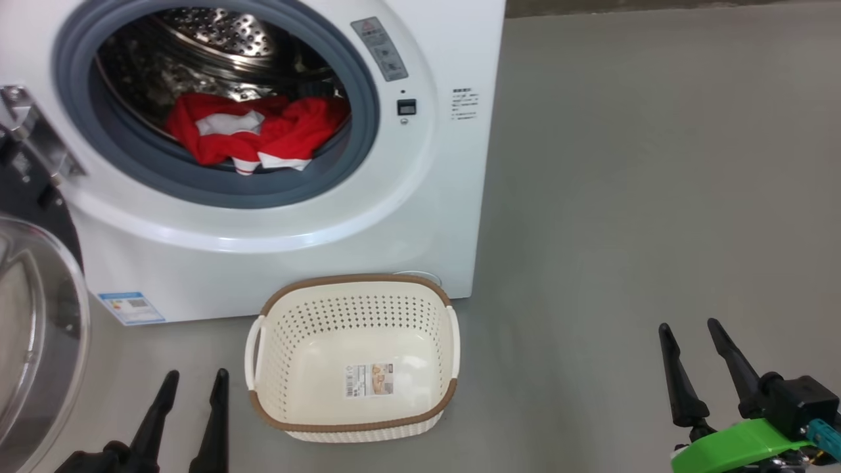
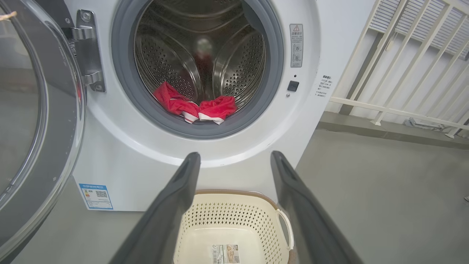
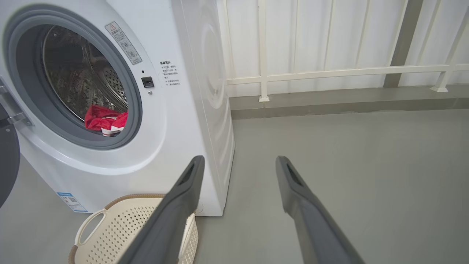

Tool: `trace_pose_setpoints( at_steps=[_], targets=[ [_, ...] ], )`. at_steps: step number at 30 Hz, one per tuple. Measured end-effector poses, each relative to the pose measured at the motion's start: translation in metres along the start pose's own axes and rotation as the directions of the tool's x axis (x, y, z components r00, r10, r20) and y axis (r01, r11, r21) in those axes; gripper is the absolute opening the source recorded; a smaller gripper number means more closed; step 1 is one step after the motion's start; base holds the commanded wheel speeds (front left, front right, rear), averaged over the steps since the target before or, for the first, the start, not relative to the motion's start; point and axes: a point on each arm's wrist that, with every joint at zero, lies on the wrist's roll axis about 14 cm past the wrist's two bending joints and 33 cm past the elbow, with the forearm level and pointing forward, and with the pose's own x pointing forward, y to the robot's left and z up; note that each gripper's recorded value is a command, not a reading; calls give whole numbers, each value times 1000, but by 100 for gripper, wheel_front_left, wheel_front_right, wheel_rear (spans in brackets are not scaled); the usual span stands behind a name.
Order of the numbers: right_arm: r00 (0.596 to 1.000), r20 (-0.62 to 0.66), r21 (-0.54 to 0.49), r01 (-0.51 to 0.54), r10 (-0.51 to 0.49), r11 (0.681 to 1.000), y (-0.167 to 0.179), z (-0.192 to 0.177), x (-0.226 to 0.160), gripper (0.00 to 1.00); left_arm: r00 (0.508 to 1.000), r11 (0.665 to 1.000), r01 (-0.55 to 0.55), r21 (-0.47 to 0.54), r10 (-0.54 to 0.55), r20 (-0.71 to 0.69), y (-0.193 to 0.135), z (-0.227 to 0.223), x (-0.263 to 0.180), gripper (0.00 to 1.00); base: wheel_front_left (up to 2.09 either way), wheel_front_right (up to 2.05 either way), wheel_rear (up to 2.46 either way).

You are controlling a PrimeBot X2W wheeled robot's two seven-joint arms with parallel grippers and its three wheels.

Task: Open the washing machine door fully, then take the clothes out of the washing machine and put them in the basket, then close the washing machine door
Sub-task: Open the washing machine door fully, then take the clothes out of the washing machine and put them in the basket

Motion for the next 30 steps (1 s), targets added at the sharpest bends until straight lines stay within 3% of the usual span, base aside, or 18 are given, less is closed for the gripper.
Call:
trace_pose_setpoints(
  at_steps=[10, 30],
  targets=[
    [997, -2, 4, 73, -73, 997, -22, -1, -16, 100, 998, 998, 56, -31, -56, -20, -17, -7, 9, 100, 0, 0, 0],
    [998, -14, 9, 62, -62, 998, -17, -5, -12, 100, 998, 998, 49, -46, -50, -26, -12, -7, 8, 100, 8, -10, 2]
  ],
)
